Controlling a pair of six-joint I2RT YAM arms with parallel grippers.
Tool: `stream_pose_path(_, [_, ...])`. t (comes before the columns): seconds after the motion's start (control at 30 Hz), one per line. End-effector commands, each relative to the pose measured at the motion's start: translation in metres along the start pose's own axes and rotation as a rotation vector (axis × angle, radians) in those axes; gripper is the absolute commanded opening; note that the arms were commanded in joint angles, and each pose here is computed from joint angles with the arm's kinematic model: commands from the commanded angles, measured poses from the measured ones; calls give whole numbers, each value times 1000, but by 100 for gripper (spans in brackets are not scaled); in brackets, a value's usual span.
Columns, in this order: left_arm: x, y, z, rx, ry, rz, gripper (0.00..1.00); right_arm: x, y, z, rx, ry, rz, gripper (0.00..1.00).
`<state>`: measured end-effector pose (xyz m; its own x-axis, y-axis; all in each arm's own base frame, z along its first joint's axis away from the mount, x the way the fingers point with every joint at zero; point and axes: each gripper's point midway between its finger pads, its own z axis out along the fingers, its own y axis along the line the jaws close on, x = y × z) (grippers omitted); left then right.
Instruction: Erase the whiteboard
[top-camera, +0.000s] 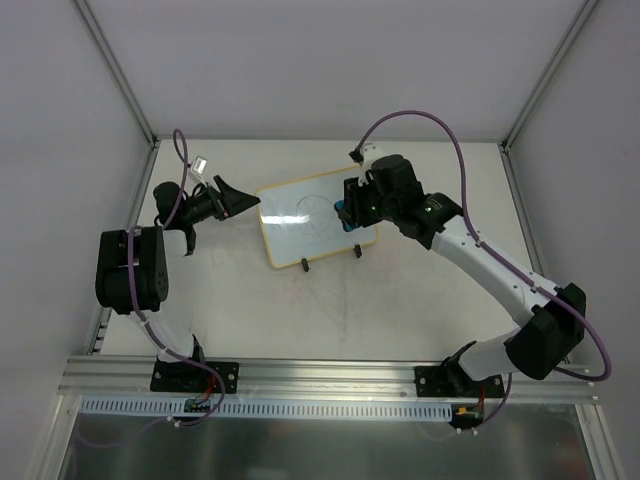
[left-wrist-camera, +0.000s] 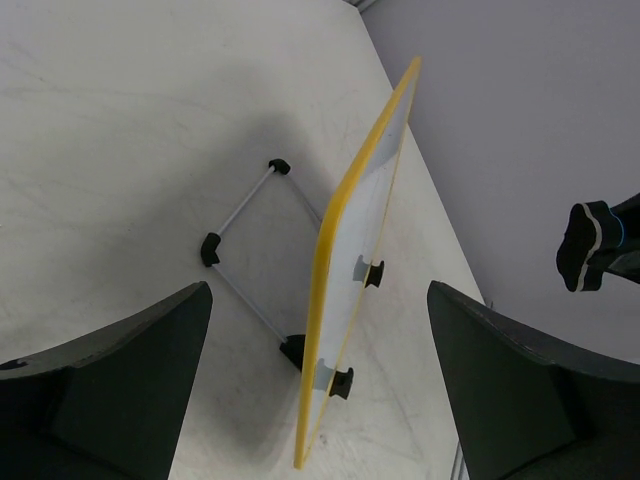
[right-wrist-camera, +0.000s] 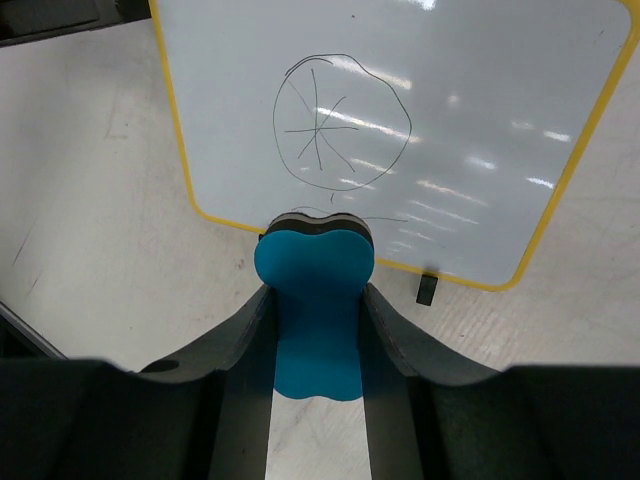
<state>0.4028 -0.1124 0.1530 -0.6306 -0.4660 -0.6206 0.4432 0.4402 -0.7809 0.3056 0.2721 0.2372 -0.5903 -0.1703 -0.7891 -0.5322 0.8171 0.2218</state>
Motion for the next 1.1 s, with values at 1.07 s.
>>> stream_pose_path(1.07, [18,-33,39,187,162,228,59,-29,1,78,-26,21,-42,9])
